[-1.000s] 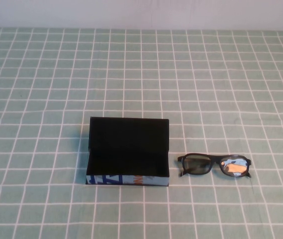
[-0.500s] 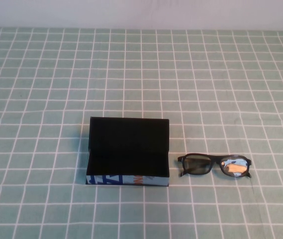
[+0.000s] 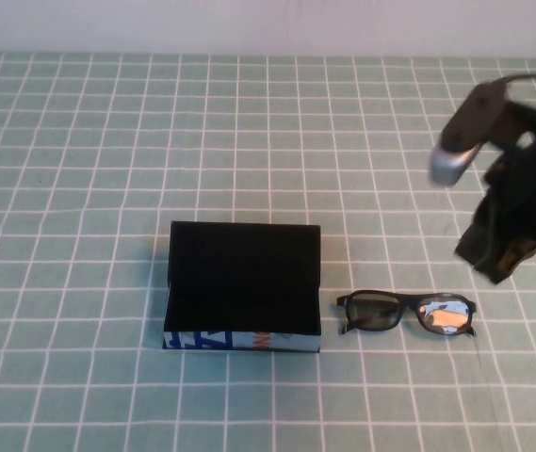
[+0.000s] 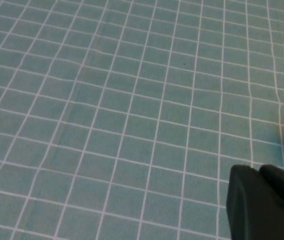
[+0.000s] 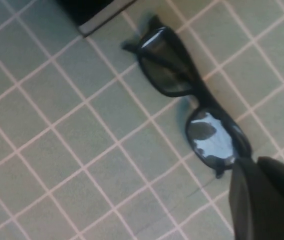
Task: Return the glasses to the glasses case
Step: Pick up the glasses from the table
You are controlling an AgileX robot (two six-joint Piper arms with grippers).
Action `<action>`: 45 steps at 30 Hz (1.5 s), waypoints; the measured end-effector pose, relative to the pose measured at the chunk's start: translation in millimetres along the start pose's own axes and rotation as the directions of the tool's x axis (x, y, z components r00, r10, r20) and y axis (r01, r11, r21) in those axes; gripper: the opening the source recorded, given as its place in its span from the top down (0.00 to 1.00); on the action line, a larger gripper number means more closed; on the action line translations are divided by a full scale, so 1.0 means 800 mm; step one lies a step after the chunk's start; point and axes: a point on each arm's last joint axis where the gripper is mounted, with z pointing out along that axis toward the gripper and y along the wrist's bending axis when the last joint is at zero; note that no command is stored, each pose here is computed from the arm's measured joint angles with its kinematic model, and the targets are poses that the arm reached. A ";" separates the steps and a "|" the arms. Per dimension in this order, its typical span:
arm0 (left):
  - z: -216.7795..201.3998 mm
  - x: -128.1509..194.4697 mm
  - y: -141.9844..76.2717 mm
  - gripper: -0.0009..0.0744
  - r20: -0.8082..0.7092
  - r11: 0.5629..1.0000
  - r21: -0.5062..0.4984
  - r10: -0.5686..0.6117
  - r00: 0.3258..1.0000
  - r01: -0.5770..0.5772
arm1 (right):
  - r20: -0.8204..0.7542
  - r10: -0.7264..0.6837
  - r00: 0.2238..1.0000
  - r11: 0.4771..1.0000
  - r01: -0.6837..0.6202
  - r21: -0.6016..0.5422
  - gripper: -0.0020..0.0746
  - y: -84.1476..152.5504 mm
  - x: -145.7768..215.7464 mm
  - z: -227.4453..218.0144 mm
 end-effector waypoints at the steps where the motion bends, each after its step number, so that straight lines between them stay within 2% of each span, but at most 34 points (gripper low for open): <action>1: 0.000 0.000 0.000 0.99 0.000 1.000 0.000 0.000 1.000 0.000 | -0.017 -0.035 0.999 0.999 0.034 -0.021 0.99 0.003 -0.004 0.010; 5: 0.000 0.000 0.000 0.99 0.000 1.000 0.000 0.000 1.000 0.000 | -0.081 -0.147 0.986 0.987 0.141 -0.074 0.98 0.012 -0.015 0.044; 8: 0.000 0.000 0.000 0.99 0.000 1.000 0.000 0.000 1.000 0.000 | -0.137 -0.197 0.971 0.978 0.185 -0.095 0.89 0.015 -0.019 0.068; 13: 0.000 0.000 0.000 0.99 0.000 1.000 0.000 0.000 1.000 0.000 | -0.179 -0.217 0.960 0.976 0.206 -0.076 0.53 0.002 -0.021 0.106; 15: 0.000 0.000 0.000 0.99 0.000 1.000 0.000 0.000 1.000 0.000 | -0.183 -0.218 0.958 0.976 0.209 -0.067 0.43 -0.003 -0.022 0.120; 18: 0.000 0.000 0.000 0.99 0.000 1.000 0.000 0.000 1.000 0.000 | -0.175 -0.218 0.960 0.976 0.213 -0.046 0.38 -0.009 -0.024 0.136; 23: 0.000 0.000 0.000 0.99 0.000 1.000 0.000 0.000 1.000 0.000 | -0.182 -0.231 0.956 0.973 0.231 -0.025 0.36 -0.017 -0.025 0.158; 27: 0.000 0.000 0.000 0.99 0.000 1.000 0.000 0.000 1.000 0.000 | -0.194 -0.232 0.953 0.973 0.229 -0.035 0.38 -0.020 -0.023 0.174; 30: 0.000 0.000 0.000 0.99 0.000 1.000 0.000 0.000 1.000 0.000 | -0.206 -0.232 0.951 0.973 0.227 -0.047 0.46 -0.021 -0.021 0.182; 38: 0.000 0.000 0.000 0.99 -0.001 1.000 0.000 0.000 1.000 0.000 | -0.226 -0.254 0.940 0.967 0.246 -0.065 0.90 -0.020 -0.020 0.178; 41: 0.000 0.000 0.000 0.99 -0.001 1.000 0.000 0.000 1.000 0.000 | -0.232 -0.262 0.937 0.965 0.255 -0.062 0.95 -0.022 -0.024 0.172; 45: 0.000 0.000 0.000 0.99 -0.001 1.000 0.000 0.000 1.000 0.000 | -0.227 -0.275 0.934 0.961 0.270 -0.050 0.96 -0.026 -0.035 0.156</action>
